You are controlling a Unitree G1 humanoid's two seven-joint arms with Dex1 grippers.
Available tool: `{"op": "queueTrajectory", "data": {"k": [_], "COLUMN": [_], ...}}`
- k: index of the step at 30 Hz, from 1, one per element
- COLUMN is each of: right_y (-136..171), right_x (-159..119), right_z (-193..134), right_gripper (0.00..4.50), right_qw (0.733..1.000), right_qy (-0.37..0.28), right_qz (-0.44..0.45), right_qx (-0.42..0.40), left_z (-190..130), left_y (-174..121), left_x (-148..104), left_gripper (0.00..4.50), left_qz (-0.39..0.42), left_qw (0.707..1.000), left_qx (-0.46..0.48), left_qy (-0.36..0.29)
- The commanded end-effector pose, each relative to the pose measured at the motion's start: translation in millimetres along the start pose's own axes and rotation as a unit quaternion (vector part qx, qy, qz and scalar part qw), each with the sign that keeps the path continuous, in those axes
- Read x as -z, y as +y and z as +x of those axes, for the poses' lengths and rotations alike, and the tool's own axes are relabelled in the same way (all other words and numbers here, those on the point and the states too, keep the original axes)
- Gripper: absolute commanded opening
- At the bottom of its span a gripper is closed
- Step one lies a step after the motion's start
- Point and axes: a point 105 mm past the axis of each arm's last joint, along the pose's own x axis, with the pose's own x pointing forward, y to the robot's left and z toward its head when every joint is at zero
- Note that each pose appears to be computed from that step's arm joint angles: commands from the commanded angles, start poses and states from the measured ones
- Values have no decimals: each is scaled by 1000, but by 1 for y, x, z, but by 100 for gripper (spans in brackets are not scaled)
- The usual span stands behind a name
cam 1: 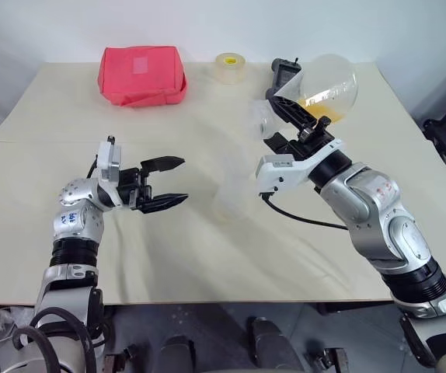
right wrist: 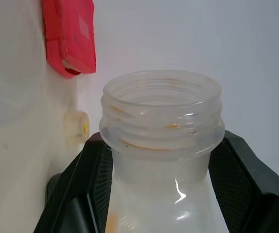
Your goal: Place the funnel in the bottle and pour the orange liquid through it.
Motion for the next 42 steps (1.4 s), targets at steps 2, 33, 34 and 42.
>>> {"op": "queueTrajectory", "data": {"k": [2, 33, 34, 42], "right_y": [-14, -2, -1, 1], "right_x": [-2, -3, -3, 1], "right_z": [-3, 2, 1, 0], "right_gripper": [240, 240, 240, 240], "right_qw": [999, 991, 991, 989], "right_qy": [-10, -31, -33, -36], "right_qz": [-26, -125, -125, -142], "right_qx": [33, 31, 31, 29], "left_z": [5, 3, 3, 4], "left_y": [-3, -9, -9, -8], "left_x": [-7, -5, -5, -6], "left_gripper": [450, 450, 450, 450], "left_qz": [19, 15, 15, 15], "left_qw": [1000, 1000, 1000, 1000], "left_qx": [24, 25, 25, 25], "left_qy": [-5, -4, -4, -5]}}
